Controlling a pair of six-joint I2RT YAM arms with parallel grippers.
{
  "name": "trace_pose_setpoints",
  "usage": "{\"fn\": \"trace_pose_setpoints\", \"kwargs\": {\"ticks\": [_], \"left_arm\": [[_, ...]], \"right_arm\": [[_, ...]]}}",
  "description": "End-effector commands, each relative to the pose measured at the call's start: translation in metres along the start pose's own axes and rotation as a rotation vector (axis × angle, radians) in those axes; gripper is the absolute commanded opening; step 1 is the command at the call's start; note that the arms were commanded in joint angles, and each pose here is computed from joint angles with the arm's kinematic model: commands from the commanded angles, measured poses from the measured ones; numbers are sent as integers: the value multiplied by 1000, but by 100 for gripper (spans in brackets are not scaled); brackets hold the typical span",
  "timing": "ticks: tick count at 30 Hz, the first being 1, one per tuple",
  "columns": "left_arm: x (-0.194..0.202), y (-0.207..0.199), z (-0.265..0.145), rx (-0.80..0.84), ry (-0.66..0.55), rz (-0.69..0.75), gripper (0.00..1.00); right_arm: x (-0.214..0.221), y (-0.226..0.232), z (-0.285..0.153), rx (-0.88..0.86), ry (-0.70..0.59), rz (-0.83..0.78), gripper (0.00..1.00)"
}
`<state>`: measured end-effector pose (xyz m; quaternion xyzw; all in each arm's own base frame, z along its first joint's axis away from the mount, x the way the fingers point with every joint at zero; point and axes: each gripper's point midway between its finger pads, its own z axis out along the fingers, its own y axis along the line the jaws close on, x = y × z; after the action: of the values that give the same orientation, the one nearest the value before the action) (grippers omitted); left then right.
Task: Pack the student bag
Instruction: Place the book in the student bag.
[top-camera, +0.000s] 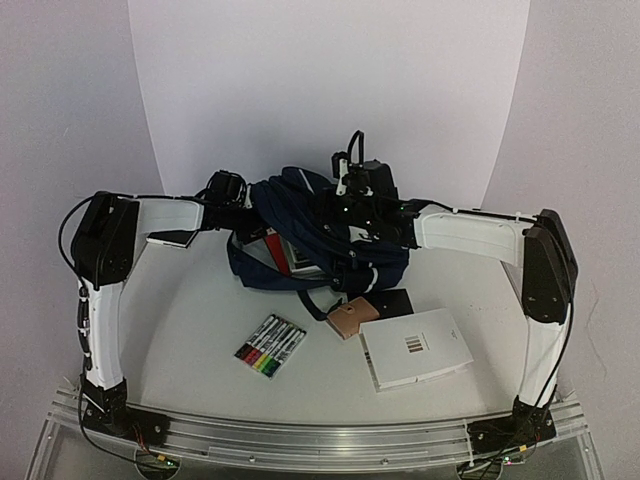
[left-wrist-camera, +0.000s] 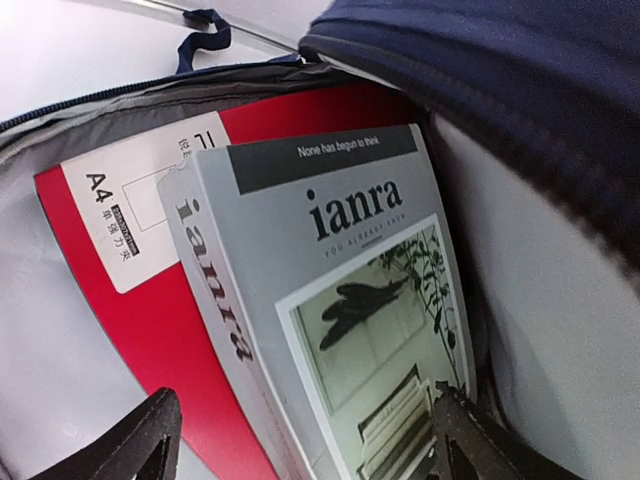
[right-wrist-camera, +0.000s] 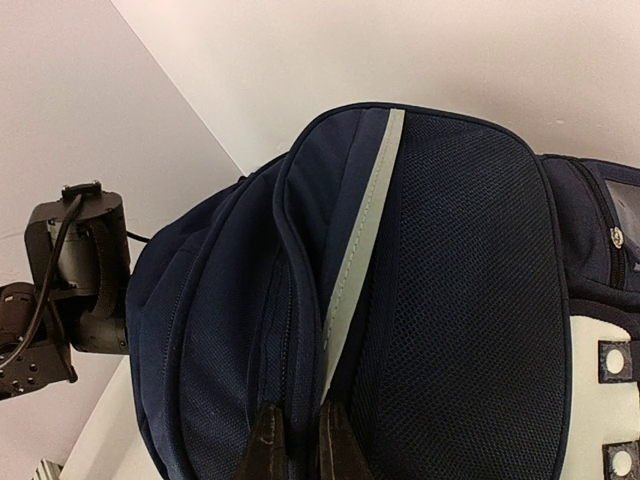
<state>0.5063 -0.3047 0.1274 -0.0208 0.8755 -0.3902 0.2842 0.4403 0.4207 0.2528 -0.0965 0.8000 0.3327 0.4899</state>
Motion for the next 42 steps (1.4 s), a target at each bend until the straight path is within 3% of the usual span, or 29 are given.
{"fn": "trace_pose_setpoints", "kwargs": {"ticks": [1, 7, 14, 23, 30, 36, 42], "left_arm": [[8, -11, -11, 10, 14, 19, 75], [32, -16, 17, 65, 86, -5, 52], [44, -41, 49, 169, 108, 5, 42], [50, -85, 90, 369, 99, 44, 41], [50, -94, 104, 415, 88, 67, 42], [36, -94, 77, 366, 34, 115, 50], [34, -79, 23, 304, -14, 117, 61]], "right_arm": [[-100, 58, -51, -177, -289, 9, 0], [-102, 60, -52, -180, -294, 9, 0], [-98, 60, -48, -188, -281, 8, 0], [-82, 61, -34, -213, -235, 13, 0], [-75, 60, -29, -206, -223, 15, 0], [-77, 43, -30, -109, -239, 9, 0], [-85, -3, -45, 168, -274, -36, 0]]}}
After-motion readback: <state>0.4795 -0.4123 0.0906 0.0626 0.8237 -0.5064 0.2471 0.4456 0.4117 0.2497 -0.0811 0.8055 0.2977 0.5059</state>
